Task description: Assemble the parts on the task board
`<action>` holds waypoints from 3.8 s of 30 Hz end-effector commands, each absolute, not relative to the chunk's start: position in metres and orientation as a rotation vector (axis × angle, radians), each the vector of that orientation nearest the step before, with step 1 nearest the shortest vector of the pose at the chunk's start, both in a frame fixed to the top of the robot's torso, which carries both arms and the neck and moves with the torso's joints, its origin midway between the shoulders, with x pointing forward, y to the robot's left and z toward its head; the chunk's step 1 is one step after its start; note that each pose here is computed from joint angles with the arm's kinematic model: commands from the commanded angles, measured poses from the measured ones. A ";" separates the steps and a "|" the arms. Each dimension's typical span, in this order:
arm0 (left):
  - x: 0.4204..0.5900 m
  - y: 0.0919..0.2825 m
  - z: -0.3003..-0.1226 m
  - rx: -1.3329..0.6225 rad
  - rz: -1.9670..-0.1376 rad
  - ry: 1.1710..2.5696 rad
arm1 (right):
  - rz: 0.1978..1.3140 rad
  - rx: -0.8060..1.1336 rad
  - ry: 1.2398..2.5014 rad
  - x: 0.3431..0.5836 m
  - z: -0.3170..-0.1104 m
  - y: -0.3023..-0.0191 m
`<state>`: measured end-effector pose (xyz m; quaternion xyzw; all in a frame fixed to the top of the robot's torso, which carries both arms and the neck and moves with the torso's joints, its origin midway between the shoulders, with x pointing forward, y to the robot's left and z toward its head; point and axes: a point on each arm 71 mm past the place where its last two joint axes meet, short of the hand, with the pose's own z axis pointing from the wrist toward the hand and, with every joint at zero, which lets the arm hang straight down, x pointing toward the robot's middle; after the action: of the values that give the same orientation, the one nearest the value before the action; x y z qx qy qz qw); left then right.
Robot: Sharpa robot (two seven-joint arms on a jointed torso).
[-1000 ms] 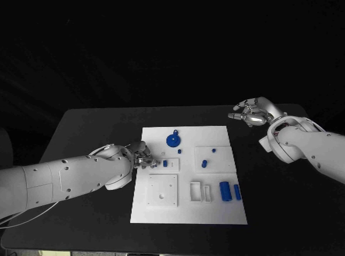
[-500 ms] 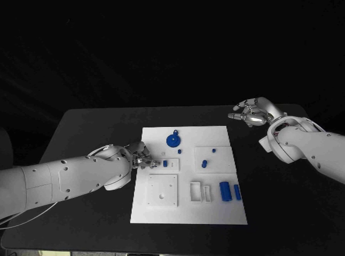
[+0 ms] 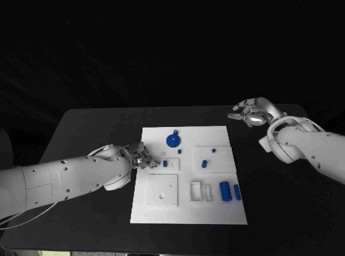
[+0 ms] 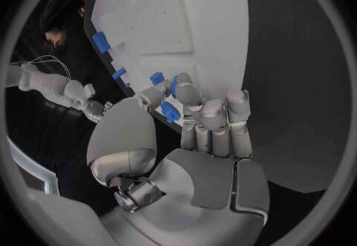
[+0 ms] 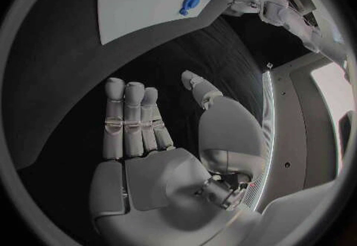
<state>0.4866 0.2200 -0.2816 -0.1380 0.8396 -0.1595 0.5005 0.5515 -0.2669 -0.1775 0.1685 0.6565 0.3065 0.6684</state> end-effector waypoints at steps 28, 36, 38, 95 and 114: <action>0.484 0.223 -0.287 -0.407 -0.418 2.066 | 0.701 0.368 1.486 0.551 -0.178 -0.267; 0.483 0.222 -0.287 -0.423 -0.438 2.070 | 0.700 0.369 1.487 0.550 -0.179 -0.267; 0.483 0.222 -0.287 -0.428 -0.441 2.071 | 0.700 0.369 1.488 0.550 -0.180 -0.267; 0.482 0.222 -0.278 -0.418 -0.550 1.925 | 0.702 0.379 1.496 0.549 -0.183 -0.268; 0.482 0.222 -0.285 -0.388 -0.479 1.940 | 0.703 0.380 1.496 0.549 -0.183 -0.269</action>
<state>0.4819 0.2229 -0.2842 -0.1700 0.8134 -0.2075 0.5162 0.5497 -0.2699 -0.1828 0.1736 0.6592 0.3056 0.6648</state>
